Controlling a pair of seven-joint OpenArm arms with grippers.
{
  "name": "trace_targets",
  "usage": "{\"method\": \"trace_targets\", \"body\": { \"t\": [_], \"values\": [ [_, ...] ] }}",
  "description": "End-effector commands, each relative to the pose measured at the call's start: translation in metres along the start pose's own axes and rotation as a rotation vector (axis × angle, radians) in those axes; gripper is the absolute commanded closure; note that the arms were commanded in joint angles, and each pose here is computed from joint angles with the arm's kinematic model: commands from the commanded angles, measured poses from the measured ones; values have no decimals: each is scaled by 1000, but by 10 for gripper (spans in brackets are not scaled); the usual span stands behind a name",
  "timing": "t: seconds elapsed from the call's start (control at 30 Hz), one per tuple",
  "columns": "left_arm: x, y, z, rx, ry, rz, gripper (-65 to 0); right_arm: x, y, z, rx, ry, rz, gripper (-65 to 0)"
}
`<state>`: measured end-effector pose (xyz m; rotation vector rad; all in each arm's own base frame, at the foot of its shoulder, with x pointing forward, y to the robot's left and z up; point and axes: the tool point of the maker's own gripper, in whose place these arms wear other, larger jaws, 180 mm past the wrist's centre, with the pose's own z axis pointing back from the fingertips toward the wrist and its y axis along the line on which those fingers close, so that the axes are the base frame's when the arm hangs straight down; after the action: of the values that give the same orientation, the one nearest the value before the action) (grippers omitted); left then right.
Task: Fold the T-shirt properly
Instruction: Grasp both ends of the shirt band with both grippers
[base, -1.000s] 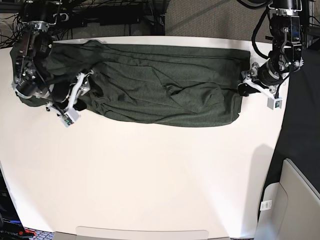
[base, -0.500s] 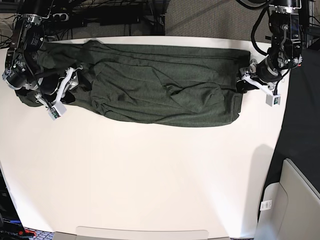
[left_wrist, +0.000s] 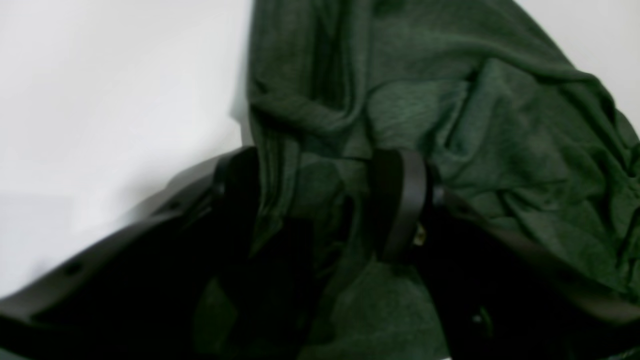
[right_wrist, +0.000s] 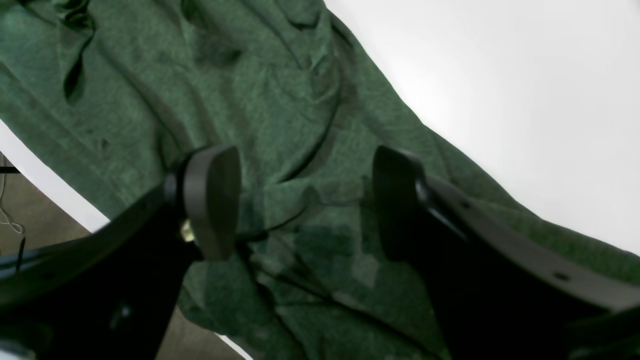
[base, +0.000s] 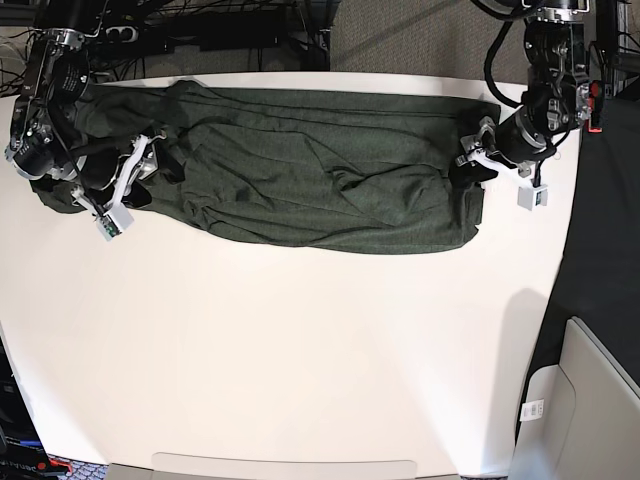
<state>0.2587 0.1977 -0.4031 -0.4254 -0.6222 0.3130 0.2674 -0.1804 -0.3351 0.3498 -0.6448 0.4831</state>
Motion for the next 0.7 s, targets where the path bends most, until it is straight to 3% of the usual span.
{"method": "trace_targets", "body": {
  "t": [0.0,0.4,0.67],
  "values": [
    [1,-5,1,-12,6,1,-347,13,-2,7,-7,-41,26,-416],
    [-7,-35,-14,-83,-11,75,-347,13,-2,7,-7,-41,26,-416],
    [-13,-36,-28,-89,2,133,-345,11,-5,12,-12,-33,41,-416]
  ]
}}
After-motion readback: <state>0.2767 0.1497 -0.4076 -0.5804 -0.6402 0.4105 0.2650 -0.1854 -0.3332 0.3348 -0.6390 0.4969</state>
